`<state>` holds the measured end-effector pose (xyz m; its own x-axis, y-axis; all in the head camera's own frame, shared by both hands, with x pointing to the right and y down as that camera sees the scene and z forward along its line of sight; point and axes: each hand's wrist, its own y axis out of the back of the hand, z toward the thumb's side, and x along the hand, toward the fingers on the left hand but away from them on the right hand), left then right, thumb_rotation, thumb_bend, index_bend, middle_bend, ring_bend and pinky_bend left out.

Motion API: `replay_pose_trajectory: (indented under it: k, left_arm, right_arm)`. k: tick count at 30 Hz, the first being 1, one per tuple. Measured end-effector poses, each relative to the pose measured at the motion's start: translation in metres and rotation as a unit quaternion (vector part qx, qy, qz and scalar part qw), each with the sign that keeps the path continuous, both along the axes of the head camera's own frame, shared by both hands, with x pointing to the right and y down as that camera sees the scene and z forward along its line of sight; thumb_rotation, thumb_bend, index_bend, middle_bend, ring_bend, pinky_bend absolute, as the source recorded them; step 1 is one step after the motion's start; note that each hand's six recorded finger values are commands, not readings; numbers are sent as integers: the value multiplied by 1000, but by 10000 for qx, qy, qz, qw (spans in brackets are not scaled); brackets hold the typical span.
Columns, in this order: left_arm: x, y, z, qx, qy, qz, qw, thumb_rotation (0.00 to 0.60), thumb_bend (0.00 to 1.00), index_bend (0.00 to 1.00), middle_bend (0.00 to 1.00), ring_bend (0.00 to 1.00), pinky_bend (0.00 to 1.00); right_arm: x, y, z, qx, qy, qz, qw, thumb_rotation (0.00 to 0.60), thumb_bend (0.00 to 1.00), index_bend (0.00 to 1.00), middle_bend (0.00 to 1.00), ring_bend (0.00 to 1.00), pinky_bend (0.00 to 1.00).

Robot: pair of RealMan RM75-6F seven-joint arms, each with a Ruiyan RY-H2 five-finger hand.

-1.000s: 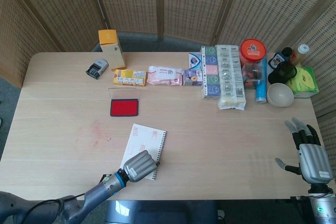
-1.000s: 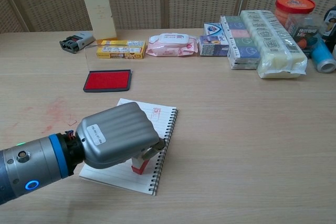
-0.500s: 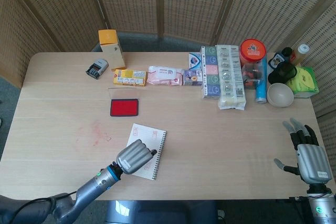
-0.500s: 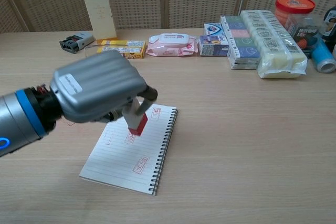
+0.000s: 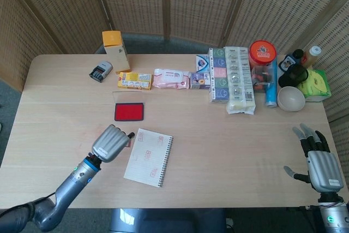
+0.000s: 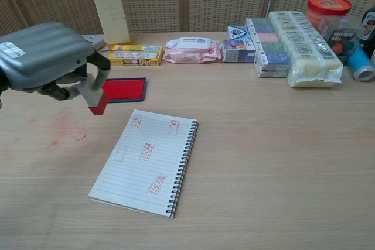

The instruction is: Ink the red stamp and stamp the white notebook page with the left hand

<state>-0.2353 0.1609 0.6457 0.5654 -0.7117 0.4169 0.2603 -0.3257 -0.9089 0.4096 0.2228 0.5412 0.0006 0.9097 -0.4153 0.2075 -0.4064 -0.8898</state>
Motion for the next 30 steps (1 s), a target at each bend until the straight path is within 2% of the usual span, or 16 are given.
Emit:
replay_pose_trajectory:
  k: [5,11,19,30]
  left_arm:
    - [-40,-8,29,-316,-399,-475,9976,600,393,653,1000,1000,1000]
    - [-68,-13,56,-482,-817,-733,9928,600,392,653,1000,1000,1000]
    - [-68,-12,73,-552,-934,-752,9913,600,333,654,1000,1000,1000]
    - [-60,-13,79,-465,-1193,-639,9897,600,325,654,1000,1000,1000]
  right_arm:
    - [-2,1,3,-56,17,-33,10000,600,83,0,0,17,0]
    - [-3,2,7,-109,47,-41,9999,600,84,0,0,17,0]
    - [-4,2,9,-149,11,-47,9999,600,84,0,0,17,0]
    - [-4,2,7,-141,-26,-40,9999,600,85,0,0,17,0]
